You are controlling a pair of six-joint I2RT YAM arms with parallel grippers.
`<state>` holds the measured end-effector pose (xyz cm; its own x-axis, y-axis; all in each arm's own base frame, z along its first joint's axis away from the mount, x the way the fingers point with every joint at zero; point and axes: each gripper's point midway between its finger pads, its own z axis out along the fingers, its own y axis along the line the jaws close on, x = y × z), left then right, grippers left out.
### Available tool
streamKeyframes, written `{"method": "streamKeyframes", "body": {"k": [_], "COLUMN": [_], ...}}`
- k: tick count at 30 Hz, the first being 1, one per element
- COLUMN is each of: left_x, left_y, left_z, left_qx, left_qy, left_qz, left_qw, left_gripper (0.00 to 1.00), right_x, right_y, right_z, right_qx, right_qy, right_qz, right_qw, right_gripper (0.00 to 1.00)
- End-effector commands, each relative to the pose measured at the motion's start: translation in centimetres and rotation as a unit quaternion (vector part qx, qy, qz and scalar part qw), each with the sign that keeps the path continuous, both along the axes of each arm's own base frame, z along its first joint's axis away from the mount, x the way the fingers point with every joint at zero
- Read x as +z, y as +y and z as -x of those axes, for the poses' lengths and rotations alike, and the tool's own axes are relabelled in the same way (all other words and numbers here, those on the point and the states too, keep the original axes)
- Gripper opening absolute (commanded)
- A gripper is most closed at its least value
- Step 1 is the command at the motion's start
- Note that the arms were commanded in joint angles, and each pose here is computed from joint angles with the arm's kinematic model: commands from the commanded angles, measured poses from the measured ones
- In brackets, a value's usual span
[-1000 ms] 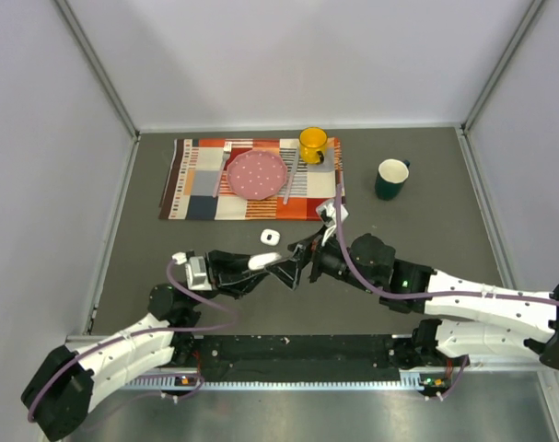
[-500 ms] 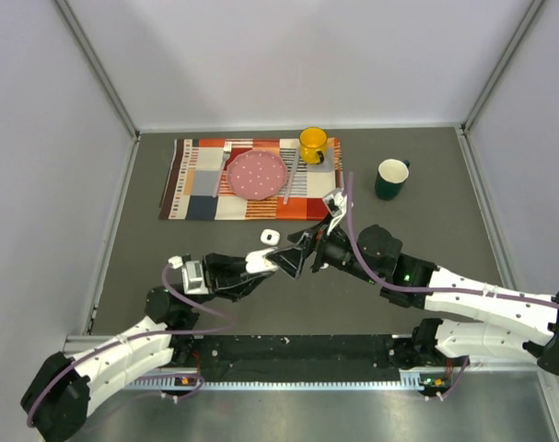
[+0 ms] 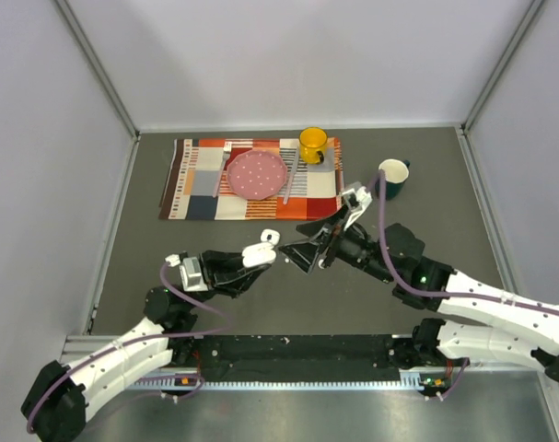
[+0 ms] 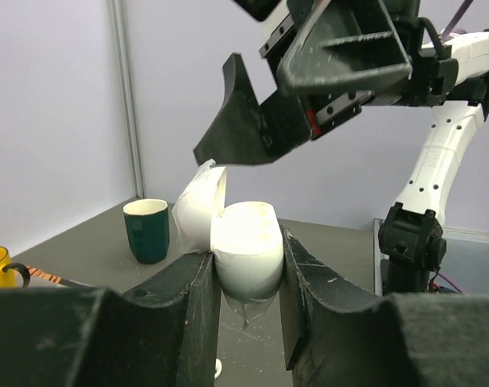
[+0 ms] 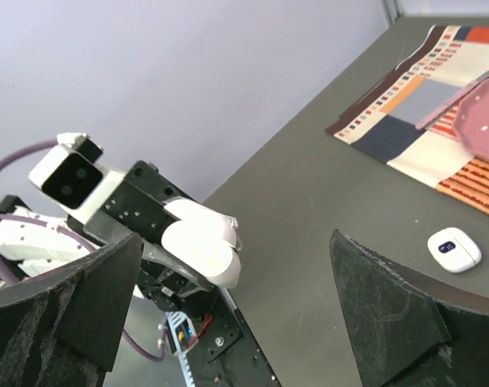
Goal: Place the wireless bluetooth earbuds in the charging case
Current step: Open the charging case, then pick up the earbud from the center of the board.
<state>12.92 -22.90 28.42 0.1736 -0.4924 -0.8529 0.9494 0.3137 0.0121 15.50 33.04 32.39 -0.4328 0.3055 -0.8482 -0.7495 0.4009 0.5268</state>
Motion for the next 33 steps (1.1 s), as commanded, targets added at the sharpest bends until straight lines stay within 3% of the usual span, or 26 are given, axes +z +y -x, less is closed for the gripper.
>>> {"method": "streamKeyframes", "body": {"k": [1, 6, 9, 10, 14, 17, 23, 29, 33], "left_x": [-1.3, -1.0, -1.0, -1.0, -2.3, -2.2, -1.9, -1.9, -2.0], "left_y": [0.4, 0.6, 0.8, 0.8, 1.0, 1.3, 1.5, 1.6, 1.6], "left_z": [-0.4, -0.4, -0.4, -0.4, -0.7, -0.9, -0.9, -1.1, -1.1], "left_qx": [0.018, 0.024, 0.028, 0.029, 0.041, 0.05, 0.053, 0.06, 0.064], "left_qy": [0.01, 0.008, 0.007, 0.007, 0.019, 0.016, 0.012, 0.013, 0.012], "left_qz": [-0.004, 0.002, 0.002, 0.002, -0.008, -0.005, -0.001, 0.0, -0.001], "left_qw": [1.0, 1.0, 1.0, 1.0, 0.999, 0.999, 0.998, 0.998, 0.998], "left_gripper": [0.0, 0.0, 0.0, 0.0, 0.0, 0.0, 0.0, 0.0, 0.0], "right_x": [3.6, -4.4, -9.5, -12.1, -16.5, -18.3, -20.5, -20.7, -21.5], "right_y": [-2.8, -9.6, -11.5, -13.0, -13.5, -12.6, -11.1, -9.1, -8.0], "right_z": [-1.5, -7.5, -8.1, -8.8, -8.2, -7.6, -6.8, -6.9, -7.3], "right_qx": [-0.063, -0.258, -0.266, -0.289, -0.273, -0.236, -0.134, -0.091, -0.076], "right_qy": [-0.025, 0.087, 0.172, 0.215, 0.279, 0.272, 0.202, 0.093, 0.074], "right_qz": [-0.033, 0.08, 0.094, 0.089, 0.078, 0.101, 0.226, 0.315, 0.33], "right_qw": [0.997, 0.959, 0.944, 0.929, 0.918, 0.927, 0.944, 0.94, 0.938], "right_gripper": [0.99, 0.94, 0.91, 0.9, 0.82, 0.73, 0.7, 0.58, 0.49]}}
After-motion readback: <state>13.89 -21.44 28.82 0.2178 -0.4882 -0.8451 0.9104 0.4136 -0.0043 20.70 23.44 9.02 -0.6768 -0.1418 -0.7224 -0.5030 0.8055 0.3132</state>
